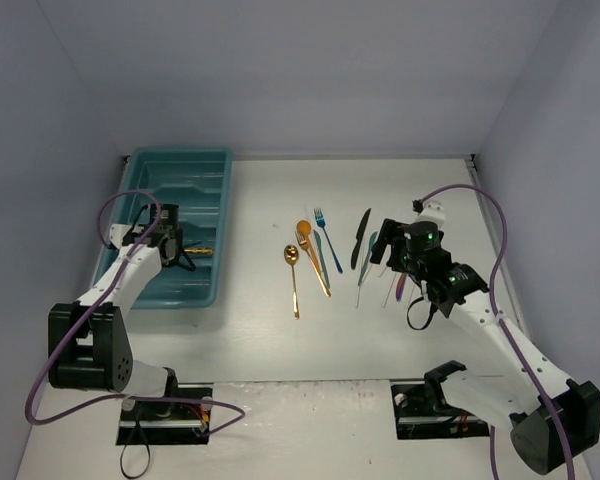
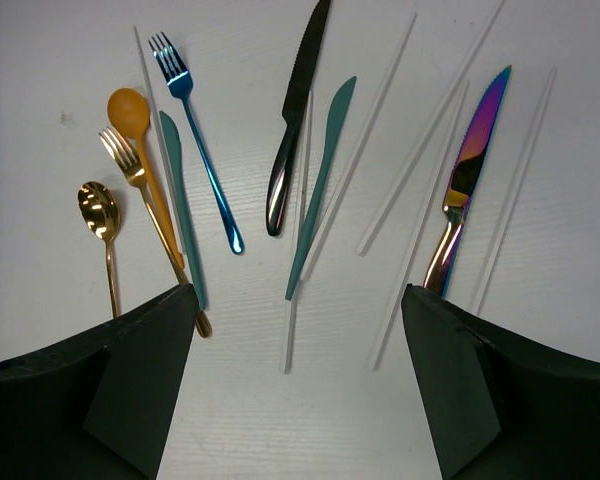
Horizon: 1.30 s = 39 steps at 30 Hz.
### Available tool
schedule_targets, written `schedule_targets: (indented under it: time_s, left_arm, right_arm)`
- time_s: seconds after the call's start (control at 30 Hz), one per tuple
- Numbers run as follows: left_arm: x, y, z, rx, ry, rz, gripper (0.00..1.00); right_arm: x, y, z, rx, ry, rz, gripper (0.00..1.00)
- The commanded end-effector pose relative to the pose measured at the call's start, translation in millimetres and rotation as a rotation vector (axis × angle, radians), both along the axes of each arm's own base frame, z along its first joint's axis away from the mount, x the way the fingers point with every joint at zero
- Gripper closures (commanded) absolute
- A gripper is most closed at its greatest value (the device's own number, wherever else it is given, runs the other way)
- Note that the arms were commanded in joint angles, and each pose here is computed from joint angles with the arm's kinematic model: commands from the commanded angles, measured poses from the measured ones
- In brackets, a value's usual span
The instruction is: Sort the eating utensils into containers
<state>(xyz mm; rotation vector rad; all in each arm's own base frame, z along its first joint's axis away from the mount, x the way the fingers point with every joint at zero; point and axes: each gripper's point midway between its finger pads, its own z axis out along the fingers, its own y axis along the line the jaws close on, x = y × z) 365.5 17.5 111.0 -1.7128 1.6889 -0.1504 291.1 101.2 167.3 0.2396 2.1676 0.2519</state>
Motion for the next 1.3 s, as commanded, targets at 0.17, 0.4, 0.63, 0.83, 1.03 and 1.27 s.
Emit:
schedule_targets:
  time_s: [0.17, 0.4, 0.63, 0.83, 1.03, 1.27]
  left_arm:
    - [16.7, 5.3, 29.8, 0.004, -0.112, -0.019, 0.43]
    - [22.7, -18.2, 77.5, 0.127, -0.127, -0.374, 0.2]
    - [-3.1, -37.7, 119.5, 0.32, -0.07, -0.793, 0.13]
    - [-42.1, -75.9, 138.5, 0.33, -0.177, -1.105, 0.13]
    - [-92.3, -100.9, 120.7, 0.241, -0.18, -1.293, 0.13]
    - [-116.7, -99.1, 109.3, 0.254, -0.141, -1.338, 0.13]
  right_arm:
    - [13.9, 6.5, 4.1, -0.026, -0.011, 0.048, 0.19]
    - [48.0, 17.3, 8.6, -0.131, 0.006, 0.118, 0.22]
    - [89.5, 52.2, -6.5, -0.215, 0.056, 0.253, 0.33]
    - [111.4, 80.8, -48.6, -0.283, 0.14, 0.339, 0.45]
    - [127.6, 103.0, -87.7, -0.265, 0.213, 0.383, 0.6]
    - [143.1, 125.7, -117.3, -0.295, 0.242, 0.421, 0.63]
